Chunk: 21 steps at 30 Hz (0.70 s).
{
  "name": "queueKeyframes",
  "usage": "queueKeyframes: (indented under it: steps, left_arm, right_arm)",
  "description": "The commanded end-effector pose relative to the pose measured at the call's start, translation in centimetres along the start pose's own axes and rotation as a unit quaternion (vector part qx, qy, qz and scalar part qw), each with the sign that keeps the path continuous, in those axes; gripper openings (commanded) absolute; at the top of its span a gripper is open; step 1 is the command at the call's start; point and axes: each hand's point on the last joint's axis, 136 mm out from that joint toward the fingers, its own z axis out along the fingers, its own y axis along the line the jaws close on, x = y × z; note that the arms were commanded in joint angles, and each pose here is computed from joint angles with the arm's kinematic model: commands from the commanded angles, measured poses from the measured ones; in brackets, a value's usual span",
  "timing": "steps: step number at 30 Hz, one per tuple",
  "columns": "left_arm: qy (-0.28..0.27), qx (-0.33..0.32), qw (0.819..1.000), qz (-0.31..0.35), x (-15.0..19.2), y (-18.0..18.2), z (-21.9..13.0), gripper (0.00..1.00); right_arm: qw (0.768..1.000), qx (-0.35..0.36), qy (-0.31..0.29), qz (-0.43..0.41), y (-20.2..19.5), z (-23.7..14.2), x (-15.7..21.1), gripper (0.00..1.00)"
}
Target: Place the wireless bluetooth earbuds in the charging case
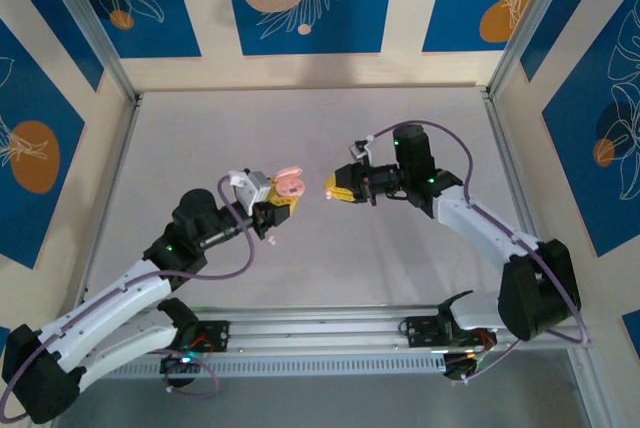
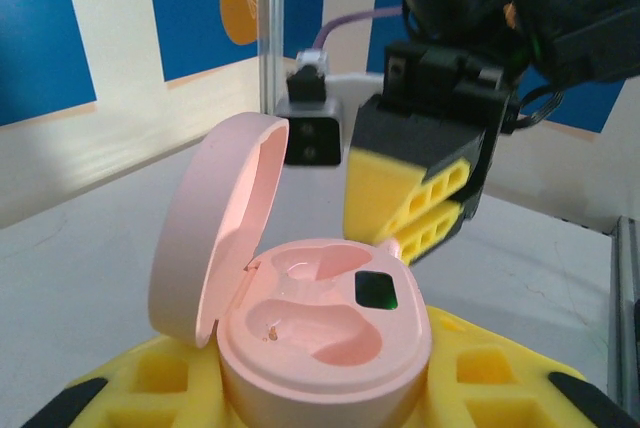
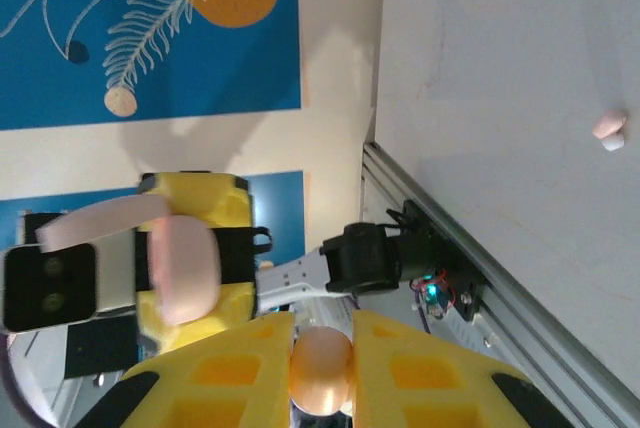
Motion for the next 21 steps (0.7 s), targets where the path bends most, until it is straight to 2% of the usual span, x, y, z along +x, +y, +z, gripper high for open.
queueKeyframes:
  steps: [1,9,21]
  left_arm:
    - [-0.032,0.036,0.999,0.014,-0.9,-1.3,0.3,0.33]
    - [-0.054,0.072,0.996,0.026,-0.9,-2.3,0.8,0.33]
    - [-0.070,0.073,0.994,0.041,-1.2,-2.3,0.8,0.32]
  right_arm:
    - [0.998,0.015,-0.039,-0.044,2.8,-1.5,0.1,0.21]
    - [0.984,0.030,-0.056,-0.165,8.1,-0.6,2.0,0.21]
    - [0.974,0.052,-0.039,-0.216,9.4,3.7,3.3,0.21]
